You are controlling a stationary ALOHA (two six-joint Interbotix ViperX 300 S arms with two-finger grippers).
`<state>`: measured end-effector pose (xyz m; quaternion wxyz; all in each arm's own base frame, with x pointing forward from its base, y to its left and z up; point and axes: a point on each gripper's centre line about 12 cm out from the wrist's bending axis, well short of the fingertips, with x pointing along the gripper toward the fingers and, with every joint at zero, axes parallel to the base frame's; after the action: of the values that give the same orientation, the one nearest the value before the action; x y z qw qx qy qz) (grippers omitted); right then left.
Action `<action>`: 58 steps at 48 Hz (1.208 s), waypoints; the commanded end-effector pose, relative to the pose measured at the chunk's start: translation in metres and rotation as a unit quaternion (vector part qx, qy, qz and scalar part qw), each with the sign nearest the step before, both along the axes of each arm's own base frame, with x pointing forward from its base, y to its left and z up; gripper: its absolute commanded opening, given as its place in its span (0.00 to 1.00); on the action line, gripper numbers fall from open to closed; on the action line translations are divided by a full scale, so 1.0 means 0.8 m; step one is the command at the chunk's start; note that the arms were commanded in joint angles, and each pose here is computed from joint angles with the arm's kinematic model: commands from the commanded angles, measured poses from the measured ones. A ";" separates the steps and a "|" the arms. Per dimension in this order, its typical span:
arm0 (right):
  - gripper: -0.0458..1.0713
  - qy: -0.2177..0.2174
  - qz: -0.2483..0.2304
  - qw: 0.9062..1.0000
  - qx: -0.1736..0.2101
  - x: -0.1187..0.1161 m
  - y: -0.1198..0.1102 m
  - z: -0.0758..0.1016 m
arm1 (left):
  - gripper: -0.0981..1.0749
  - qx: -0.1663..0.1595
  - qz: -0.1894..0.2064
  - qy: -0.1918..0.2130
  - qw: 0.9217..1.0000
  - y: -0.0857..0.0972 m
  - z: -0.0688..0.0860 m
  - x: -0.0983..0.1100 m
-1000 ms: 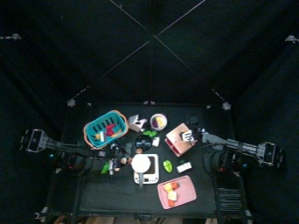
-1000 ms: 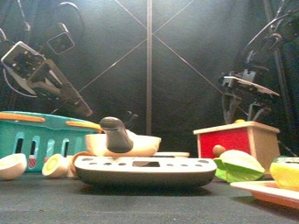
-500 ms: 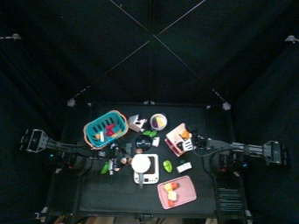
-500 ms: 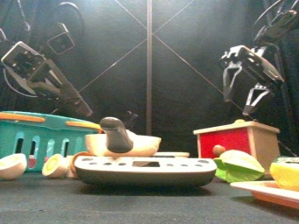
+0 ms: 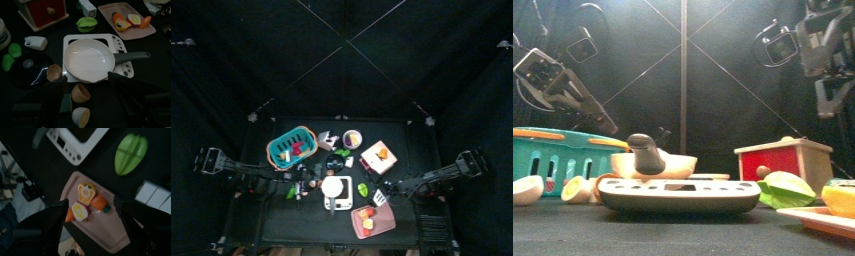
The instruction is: Grab squash half
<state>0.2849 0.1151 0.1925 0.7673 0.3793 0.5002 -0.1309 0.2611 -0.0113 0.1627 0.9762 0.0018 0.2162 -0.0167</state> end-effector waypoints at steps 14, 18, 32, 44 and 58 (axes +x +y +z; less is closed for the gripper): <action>0.94 0.086 0.038 0.993 -0.075 0.063 0.046 -0.012 | 0.92 -0.004 0.004 -0.011 1.000 0.001 0.006 0.004; 0.94 0.098 0.043 0.990 -0.097 0.076 0.050 -0.016 | 0.92 -0.003 0.004 -0.011 1.000 0.001 0.006 0.004; 0.94 0.156 0.047 0.976 -0.144 0.089 0.052 -0.037 | 0.92 -0.004 0.005 -0.011 1.000 0.001 0.006 0.004; 0.94 0.172 0.042 0.976 -0.131 0.081 0.053 -0.054 | 0.92 -0.004 0.004 -0.010 1.000 0.001 0.005 0.004; 0.94 0.166 0.042 0.979 -0.111 0.083 0.061 -0.068 | 0.92 -0.004 0.004 -0.011 1.000 0.001 0.006 0.004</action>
<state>0.3495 0.1622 0.1288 0.7085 0.2363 0.6264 -0.2230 0.2607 -0.0106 0.1622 0.9761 -0.0015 0.2170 -0.0139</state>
